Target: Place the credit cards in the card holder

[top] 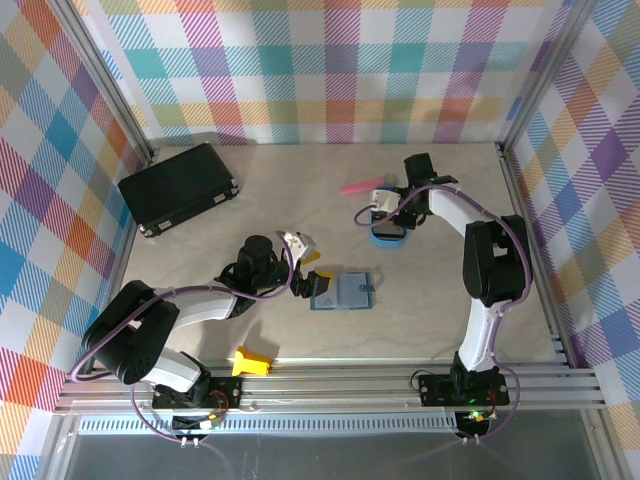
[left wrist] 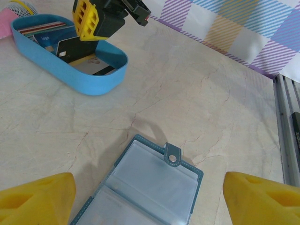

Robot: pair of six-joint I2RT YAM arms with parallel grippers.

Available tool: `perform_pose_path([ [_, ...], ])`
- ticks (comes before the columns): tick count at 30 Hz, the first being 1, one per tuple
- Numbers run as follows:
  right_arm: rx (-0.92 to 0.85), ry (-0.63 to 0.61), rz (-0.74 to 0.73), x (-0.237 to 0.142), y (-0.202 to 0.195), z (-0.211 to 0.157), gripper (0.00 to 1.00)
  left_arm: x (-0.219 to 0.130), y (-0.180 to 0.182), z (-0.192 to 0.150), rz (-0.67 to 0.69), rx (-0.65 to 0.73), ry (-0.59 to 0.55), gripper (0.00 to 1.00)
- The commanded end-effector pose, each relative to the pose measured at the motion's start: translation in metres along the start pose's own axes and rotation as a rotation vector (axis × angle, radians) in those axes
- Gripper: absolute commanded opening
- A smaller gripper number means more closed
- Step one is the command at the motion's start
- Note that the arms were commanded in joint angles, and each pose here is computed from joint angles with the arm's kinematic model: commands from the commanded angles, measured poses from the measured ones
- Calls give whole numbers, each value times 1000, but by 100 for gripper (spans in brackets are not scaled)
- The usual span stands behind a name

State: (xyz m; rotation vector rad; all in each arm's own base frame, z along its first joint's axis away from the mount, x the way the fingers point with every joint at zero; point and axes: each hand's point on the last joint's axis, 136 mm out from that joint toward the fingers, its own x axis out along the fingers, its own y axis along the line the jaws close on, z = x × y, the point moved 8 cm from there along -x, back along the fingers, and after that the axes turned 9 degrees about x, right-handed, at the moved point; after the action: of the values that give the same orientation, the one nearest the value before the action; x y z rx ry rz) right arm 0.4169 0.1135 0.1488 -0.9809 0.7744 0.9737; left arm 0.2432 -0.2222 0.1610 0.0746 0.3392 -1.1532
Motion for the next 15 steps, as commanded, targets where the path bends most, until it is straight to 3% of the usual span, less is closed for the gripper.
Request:
perform_pose_path([
  [1, 44, -43, 49, -23, 2, 4, 0, -3, -4, 8, -19, 14, -30, 82],
  [10, 118, -116, 80, -44, 3, 6, 0, -7, -6, 10, -16, 2, -48, 82],
  [15, 282, -238, 48, -71, -5, 12, 0, -12, -5, 17, 34, -40, -80, 81],
])
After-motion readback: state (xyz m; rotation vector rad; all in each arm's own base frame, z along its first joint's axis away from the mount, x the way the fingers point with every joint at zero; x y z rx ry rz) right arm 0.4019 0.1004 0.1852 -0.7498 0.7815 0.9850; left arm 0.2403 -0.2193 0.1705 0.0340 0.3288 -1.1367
